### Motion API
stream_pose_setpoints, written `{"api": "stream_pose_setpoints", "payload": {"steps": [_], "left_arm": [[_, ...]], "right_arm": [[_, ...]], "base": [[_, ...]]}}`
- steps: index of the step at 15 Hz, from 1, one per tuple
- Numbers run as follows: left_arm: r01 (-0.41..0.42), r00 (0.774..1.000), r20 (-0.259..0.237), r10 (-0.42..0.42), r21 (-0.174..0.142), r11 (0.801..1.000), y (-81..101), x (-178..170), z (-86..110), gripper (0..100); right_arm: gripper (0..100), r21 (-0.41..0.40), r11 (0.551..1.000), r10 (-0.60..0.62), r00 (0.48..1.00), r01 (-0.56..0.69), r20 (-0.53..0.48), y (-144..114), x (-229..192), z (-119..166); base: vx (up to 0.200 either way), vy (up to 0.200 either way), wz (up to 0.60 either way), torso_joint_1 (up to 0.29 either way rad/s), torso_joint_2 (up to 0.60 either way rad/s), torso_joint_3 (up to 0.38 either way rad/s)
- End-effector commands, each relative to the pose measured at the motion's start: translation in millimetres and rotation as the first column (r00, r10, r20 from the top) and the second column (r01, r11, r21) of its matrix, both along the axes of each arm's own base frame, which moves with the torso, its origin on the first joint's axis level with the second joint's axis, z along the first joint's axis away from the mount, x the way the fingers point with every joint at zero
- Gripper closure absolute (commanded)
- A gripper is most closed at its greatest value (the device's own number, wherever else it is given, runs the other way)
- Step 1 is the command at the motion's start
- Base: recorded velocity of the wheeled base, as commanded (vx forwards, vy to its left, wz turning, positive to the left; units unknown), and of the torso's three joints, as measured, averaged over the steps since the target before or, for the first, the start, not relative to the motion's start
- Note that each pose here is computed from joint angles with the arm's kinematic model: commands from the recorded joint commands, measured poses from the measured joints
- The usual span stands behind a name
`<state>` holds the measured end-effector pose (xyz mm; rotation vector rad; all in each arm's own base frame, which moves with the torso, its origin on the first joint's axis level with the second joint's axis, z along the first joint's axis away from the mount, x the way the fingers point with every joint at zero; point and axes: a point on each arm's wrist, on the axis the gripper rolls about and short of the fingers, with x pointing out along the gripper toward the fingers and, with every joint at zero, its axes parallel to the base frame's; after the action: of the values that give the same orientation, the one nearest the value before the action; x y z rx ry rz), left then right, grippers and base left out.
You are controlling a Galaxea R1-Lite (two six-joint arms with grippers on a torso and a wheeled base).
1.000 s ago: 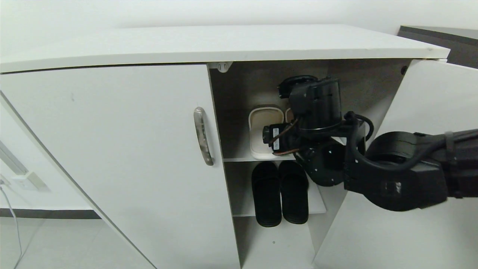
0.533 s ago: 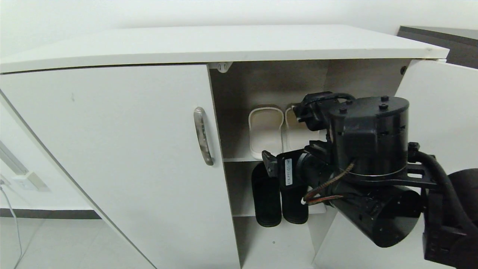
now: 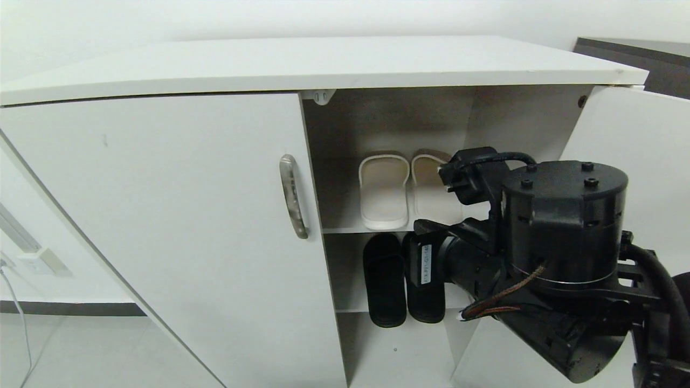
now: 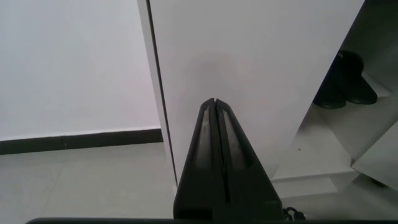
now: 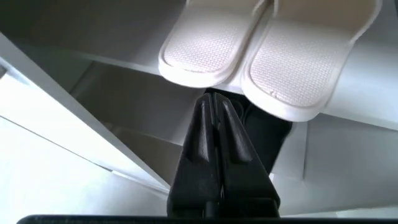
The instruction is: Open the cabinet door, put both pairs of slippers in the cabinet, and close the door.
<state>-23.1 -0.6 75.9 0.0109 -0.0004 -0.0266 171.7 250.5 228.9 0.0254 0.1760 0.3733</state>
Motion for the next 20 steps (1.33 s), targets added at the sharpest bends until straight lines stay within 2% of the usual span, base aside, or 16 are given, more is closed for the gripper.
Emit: {"api": "stream_pose_setpoints", "payload": {"steps": [1,5,20], "left_arm": [[0.001,1.000,-0.002,-0.001,0.000,1.000,0.0,0.1,0.0,100],[-0.001,1.000,-0.002,0.001,0.000,1.000,0.0,0.1,0.0,100],[-0.001,1.000,-0.002,0.001,-0.002,1.000,0.0,0.1,0.0,100]], "right_arm": [[100,-0.006,1.000,0.003,1.000,-0.003,-0.003,1.6,-0.3,-2.1],[100,-0.004,1.000,0.025,1.000,-0.025,-0.009,3.6,-1.7,-3.1],[100,-0.020,0.999,0.027,0.999,-0.027,-0.028,5.3,-0.7,-11.4]], "base": [[0.000,0.000,0.00,0.000,0.00,0.000],[0.000,0.000,0.00,0.000,0.00,0.000],[-0.200,0.000,0.00,0.001,0.00,0.003]]}}
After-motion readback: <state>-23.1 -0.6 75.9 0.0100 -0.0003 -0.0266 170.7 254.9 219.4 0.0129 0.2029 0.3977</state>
